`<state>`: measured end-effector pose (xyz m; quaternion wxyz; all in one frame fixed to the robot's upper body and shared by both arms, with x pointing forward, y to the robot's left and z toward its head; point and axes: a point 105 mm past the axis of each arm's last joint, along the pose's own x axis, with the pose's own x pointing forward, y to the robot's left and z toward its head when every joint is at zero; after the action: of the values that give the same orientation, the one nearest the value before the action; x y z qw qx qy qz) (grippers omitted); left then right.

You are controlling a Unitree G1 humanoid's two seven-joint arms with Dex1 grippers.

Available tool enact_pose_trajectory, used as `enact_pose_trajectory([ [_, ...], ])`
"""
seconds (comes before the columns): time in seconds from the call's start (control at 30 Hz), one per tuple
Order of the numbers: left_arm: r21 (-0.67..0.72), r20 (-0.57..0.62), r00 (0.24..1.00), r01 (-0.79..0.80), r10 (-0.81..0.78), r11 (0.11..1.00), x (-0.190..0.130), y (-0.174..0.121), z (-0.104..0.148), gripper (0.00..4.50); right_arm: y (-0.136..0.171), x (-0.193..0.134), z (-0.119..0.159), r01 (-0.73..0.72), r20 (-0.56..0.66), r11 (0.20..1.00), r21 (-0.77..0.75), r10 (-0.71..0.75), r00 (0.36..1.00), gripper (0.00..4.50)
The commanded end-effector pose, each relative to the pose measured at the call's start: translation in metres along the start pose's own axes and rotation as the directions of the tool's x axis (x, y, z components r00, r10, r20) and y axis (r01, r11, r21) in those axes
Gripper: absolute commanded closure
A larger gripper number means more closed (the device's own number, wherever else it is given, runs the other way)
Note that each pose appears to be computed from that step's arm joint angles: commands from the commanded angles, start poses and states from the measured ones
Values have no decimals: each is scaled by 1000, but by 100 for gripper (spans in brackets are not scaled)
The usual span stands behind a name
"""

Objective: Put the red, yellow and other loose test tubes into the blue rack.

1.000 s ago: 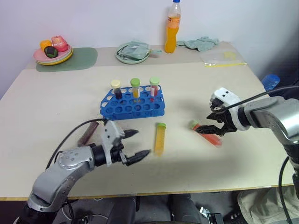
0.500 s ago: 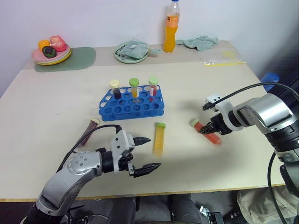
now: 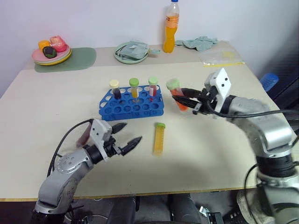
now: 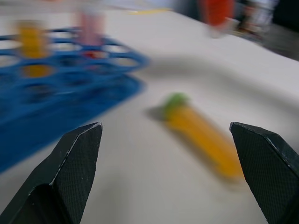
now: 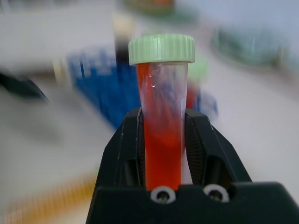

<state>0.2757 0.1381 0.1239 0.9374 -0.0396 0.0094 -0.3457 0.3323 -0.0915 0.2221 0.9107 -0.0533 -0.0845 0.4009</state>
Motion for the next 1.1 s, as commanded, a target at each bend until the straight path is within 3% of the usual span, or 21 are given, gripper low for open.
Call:
enact_pose_trajectory([
  [0.03, 33, 57, 996, -76, 74, 997, -1, 14, 13, 0, 7, 25, 9, 136, 189, 990, -19, -130, 973, 379],
  [0.23, 87, 48, 995, -87, 83, 992, -2, 12, 24, 0, 18, 55, -15, 206, 236, 978, 30, -207, 950, 379],
  [0.57, 96, 45, 996, -87, 83, 992, -3, 7, 30, 0, 21, 62, -45, 216, 186, 976, 22, -216, 959, 379],
  [1.1, 105, 0, 998, -64, 64, 992, -8, 2, 17, 0, 20, 75, -65, 235, 149, 972, 13, -234, 961, 379],
])
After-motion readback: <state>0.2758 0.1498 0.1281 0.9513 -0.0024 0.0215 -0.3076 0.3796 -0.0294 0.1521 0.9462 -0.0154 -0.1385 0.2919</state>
